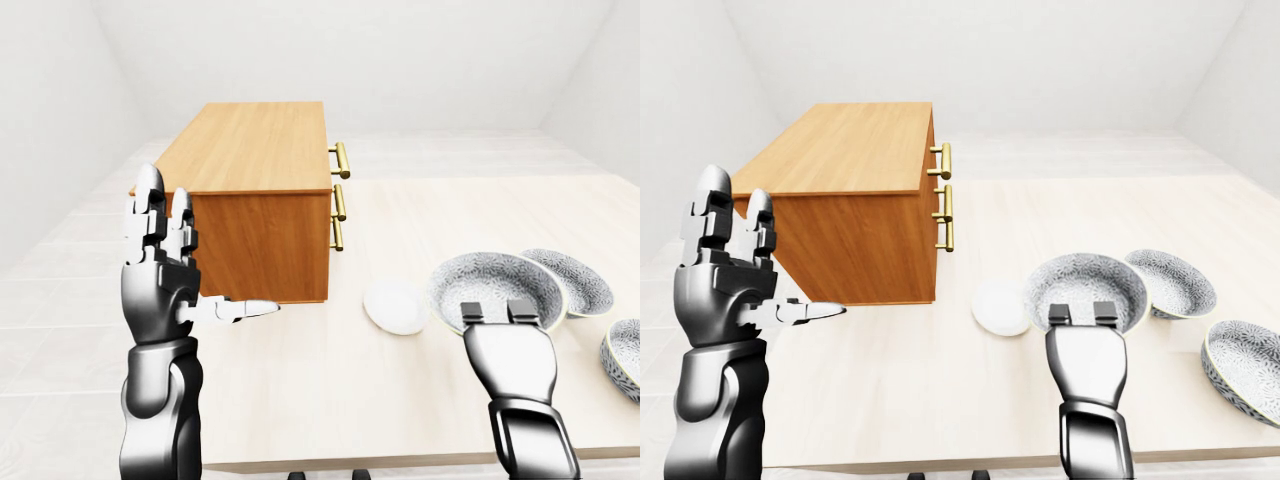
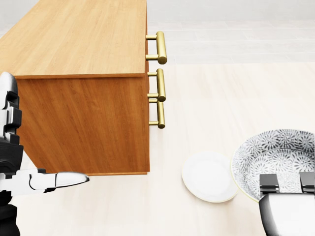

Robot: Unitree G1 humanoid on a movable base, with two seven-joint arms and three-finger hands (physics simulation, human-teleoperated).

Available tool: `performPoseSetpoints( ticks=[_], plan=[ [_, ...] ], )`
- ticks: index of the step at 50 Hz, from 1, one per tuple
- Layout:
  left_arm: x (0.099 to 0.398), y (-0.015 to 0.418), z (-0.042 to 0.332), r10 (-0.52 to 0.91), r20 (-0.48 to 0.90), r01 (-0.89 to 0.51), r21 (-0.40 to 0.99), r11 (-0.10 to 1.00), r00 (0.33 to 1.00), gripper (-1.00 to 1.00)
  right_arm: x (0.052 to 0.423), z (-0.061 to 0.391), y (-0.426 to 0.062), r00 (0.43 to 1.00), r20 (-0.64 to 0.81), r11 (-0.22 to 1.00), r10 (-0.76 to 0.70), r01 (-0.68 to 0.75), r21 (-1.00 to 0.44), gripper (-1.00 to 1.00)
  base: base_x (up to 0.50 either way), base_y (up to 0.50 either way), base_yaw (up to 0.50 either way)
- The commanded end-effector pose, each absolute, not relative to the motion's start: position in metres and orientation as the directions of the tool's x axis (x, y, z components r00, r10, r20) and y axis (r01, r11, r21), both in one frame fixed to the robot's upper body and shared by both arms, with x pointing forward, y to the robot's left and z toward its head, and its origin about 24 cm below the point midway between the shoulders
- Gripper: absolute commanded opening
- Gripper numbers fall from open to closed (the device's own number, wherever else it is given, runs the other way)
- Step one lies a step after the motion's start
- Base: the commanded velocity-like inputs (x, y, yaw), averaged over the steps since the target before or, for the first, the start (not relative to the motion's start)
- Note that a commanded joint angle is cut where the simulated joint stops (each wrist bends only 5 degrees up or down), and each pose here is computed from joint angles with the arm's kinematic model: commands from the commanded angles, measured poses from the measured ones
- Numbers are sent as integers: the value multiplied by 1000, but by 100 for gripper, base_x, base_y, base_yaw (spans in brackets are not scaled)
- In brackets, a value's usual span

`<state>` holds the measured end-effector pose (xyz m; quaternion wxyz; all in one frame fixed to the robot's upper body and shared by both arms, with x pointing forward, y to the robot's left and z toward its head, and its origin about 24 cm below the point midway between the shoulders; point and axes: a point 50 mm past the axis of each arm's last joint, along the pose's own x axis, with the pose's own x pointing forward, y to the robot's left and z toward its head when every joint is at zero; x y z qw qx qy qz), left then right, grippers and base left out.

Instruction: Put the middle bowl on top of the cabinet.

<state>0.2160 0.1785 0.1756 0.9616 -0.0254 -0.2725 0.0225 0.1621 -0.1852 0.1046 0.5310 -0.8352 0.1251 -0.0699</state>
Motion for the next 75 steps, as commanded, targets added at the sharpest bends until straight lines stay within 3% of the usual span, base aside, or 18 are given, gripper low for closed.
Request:
performPoseSetpoints(
  ticks=[1, 22, 55, 60, 75],
  plan=[
    [216, 178, 175, 52, 522, -27, -57, 998, 852, 100, 172, 132, -181, 959, 77, -407, -273, -43, -913, -100, 0, 0, 0],
    [217, 178, 175, 50, 521, -10, -80, 997, 852, 100, 208, 159, -180, 958, 103, -417, -269, -19, -909, -100, 0, 0, 0],
    [222, 181, 171, 77, 502, -45, -75, 996, 861, 100, 216, 165, -177, 963, 106, -412, -249, -6, -911, -100, 0, 0, 0],
    [222, 180, 172, 79, 505, -51, -69, 996, 859, 100, 225, 176, -174, 963, 131, -301, -237, 55, -952, -100, 0, 0, 0],
    [222, 179, 171, 70, 503, -45, -62, 997, 861, 100, 243, 208, -163, 957, 214, -287, -196, 153, -946, -100, 0, 0, 0]
  ],
)
